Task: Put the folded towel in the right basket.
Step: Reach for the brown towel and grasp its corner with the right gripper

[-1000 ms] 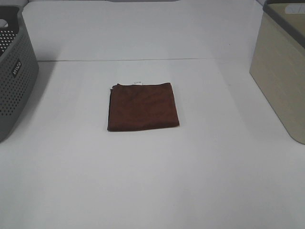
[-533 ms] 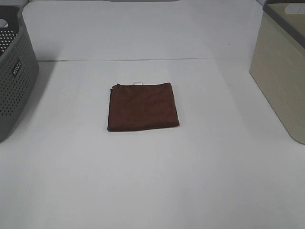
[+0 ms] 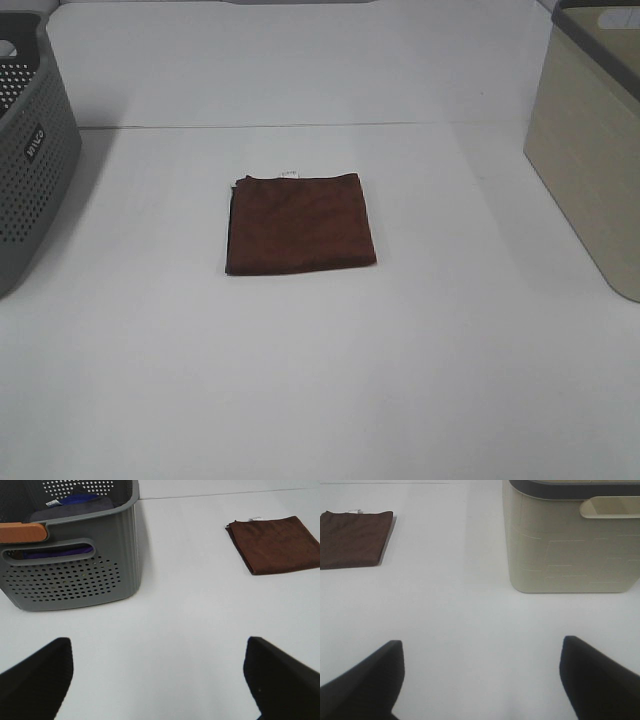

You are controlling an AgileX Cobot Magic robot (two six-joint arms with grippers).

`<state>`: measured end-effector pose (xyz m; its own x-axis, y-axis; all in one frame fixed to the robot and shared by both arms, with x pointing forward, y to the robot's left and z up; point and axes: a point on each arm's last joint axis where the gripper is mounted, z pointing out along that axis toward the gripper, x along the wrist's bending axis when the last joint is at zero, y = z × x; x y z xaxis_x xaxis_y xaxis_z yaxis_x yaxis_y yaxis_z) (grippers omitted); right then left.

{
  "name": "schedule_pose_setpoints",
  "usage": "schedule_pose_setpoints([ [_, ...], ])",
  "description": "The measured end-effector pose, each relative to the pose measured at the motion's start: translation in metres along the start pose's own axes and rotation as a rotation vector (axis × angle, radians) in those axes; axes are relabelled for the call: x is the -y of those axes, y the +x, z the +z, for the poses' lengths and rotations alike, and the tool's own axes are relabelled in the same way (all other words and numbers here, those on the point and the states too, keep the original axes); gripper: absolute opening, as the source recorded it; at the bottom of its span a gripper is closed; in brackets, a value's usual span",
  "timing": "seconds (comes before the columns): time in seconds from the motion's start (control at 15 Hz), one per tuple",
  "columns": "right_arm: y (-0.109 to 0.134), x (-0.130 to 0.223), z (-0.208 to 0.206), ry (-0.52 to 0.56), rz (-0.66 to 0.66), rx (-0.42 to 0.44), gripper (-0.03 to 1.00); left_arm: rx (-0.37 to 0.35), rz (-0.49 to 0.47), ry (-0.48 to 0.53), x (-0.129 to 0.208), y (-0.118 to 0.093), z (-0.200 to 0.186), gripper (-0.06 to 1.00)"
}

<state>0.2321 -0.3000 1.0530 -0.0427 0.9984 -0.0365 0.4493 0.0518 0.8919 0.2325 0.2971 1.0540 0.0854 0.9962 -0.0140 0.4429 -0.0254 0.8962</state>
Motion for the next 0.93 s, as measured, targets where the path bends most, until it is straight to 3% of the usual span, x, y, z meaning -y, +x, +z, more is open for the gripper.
schedule_pose_setpoints([
  [0.93, 0.0000, 0.0000, 0.0000, 0.000, 0.000, 0.000, 0.80, 0.000, 0.000, 0.000, 0.0000, 0.0000, 0.0000, 0.88],
])
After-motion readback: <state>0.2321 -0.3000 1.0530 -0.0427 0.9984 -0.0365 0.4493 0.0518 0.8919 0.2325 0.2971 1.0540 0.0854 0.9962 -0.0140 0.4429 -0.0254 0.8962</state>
